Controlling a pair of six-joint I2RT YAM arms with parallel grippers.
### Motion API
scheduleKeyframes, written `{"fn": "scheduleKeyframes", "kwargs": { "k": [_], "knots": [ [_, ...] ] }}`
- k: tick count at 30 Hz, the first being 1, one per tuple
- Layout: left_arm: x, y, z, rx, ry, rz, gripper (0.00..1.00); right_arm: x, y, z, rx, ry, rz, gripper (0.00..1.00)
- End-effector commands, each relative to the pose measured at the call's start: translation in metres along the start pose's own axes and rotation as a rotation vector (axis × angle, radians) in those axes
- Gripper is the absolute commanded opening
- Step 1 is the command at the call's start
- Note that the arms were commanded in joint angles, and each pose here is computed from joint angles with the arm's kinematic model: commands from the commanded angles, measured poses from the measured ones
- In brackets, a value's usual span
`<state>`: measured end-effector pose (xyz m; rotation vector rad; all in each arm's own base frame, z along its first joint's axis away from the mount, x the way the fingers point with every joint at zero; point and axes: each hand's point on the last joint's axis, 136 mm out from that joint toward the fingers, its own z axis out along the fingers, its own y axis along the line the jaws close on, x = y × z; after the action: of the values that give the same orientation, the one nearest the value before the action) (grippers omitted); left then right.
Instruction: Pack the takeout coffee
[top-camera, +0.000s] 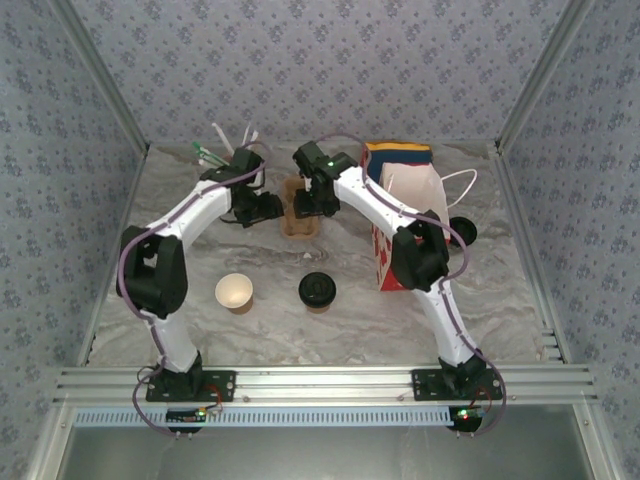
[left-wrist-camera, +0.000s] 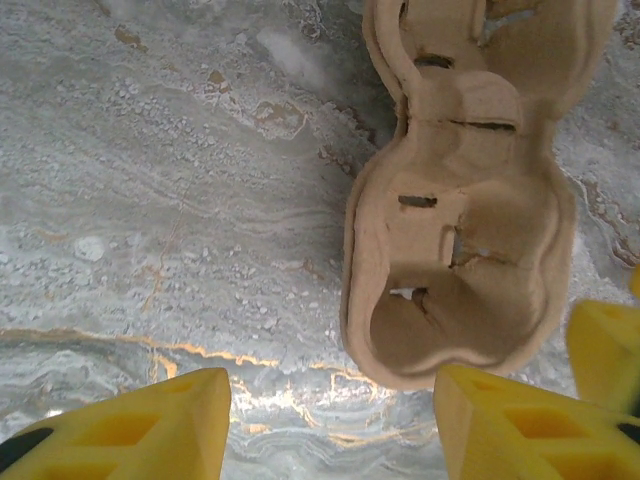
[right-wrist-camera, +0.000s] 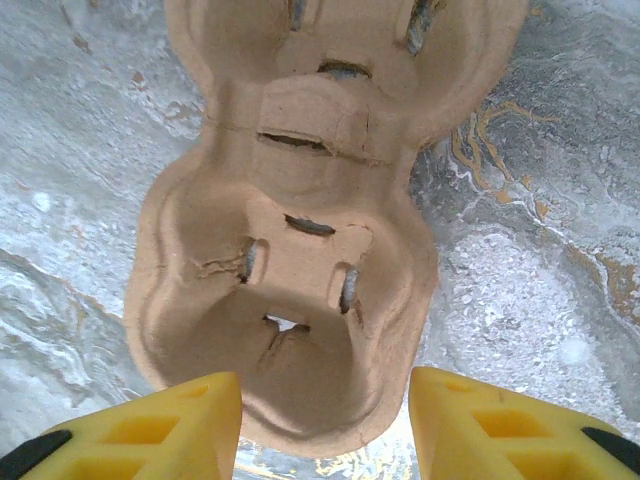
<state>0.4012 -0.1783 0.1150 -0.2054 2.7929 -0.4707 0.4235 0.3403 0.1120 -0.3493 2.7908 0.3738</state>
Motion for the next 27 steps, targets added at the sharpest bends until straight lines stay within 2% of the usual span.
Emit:
{"fn": "scheduleKeyframes", "kwargs": {
  "k": [1, 8, 10, 17, 27],
  "knots": [
    [-0.009, -0.003, 0.0, 0.002, -0.007, 0.024, 0.54, -0.001, 0.003, -0.014, -0.042, -0.027, 0.086, 0.49],
    [-0.014, -0.006, 0.016, 0.009, 0.021, 0.053, 0.5, 0.0, -0.002, -0.012, -0.103, -0.038, 0.179, 0.47],
    [-0.016, -0.008, 0.019, 0.012, 0.031, 0.059, 0.44, 0.001, -0.004, -0.012, -0.123, -0.039, 0.212, 0.46],
    [-0.01, -0.01, 0.037, 0.034, 0.079, 0.066, 0.43, 0.005, -0.007, -0.009, -0.206, -0.028, 0.306, 0.44],
    [-0.005, -0.011, 0.052, 0.044, 0.115, 0.082, 0.42, 0.014, -0.006, 0.007, -0.218, 0.027, 0.327, 0.4]
  ]
}}
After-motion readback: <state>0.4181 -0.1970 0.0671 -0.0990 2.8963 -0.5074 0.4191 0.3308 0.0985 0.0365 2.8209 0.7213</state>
